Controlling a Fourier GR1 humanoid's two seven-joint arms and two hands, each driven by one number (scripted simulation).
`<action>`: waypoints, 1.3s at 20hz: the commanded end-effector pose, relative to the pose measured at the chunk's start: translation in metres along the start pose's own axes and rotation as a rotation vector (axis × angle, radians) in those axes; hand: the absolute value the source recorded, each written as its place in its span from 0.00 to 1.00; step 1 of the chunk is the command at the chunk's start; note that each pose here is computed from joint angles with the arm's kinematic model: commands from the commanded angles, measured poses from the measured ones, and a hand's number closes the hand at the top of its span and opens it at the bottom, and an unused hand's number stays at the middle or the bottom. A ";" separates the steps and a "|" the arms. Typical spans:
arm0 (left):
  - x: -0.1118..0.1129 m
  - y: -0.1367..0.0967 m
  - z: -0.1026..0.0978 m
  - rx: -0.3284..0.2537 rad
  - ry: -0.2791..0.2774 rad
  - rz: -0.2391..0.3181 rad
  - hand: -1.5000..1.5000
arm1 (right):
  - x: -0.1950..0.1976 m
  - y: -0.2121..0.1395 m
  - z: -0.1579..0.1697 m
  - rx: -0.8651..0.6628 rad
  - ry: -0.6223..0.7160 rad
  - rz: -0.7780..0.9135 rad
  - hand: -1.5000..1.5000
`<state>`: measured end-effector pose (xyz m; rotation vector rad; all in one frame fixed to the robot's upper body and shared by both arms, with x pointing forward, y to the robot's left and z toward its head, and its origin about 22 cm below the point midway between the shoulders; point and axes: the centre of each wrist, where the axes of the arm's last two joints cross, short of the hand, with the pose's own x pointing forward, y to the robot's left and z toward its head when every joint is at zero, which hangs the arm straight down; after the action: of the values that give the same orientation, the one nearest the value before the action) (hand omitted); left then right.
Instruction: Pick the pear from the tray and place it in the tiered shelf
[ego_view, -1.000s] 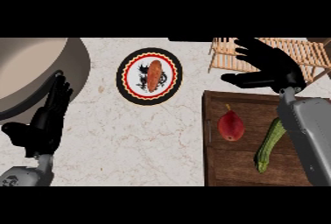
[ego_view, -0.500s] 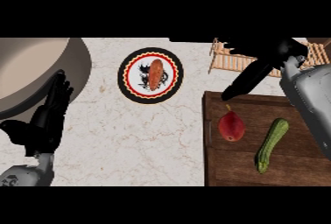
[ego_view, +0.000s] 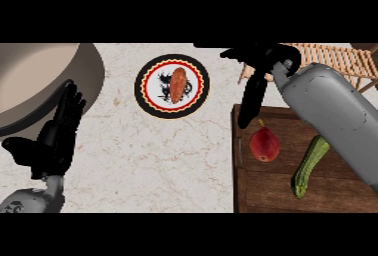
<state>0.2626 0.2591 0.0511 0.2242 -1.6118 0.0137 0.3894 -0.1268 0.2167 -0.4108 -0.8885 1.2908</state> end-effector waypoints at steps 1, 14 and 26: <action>0.003 0.015 -0.001 0.018 0.005 -0.002 0.50 | 0.038 0.024 -0.011 0.020 0.134 0.113 0.00; 0.016 0.012 -0.007 0.026 0.015 0.007 0.50 | -0.005 0.058 -0.050 0.077 0.371 0.386 0.00; 0.014 0.006 -0.010 0.034 0.010 -0.005 0.50 | -0.029 0.069 -0.041 0.094 0.343 0.353 0.00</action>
<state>0.2595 0.2691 0.0555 0.2526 -1.6030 0.0380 0.3781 -0.1255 0.1335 -0.6615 -0.5734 1.5098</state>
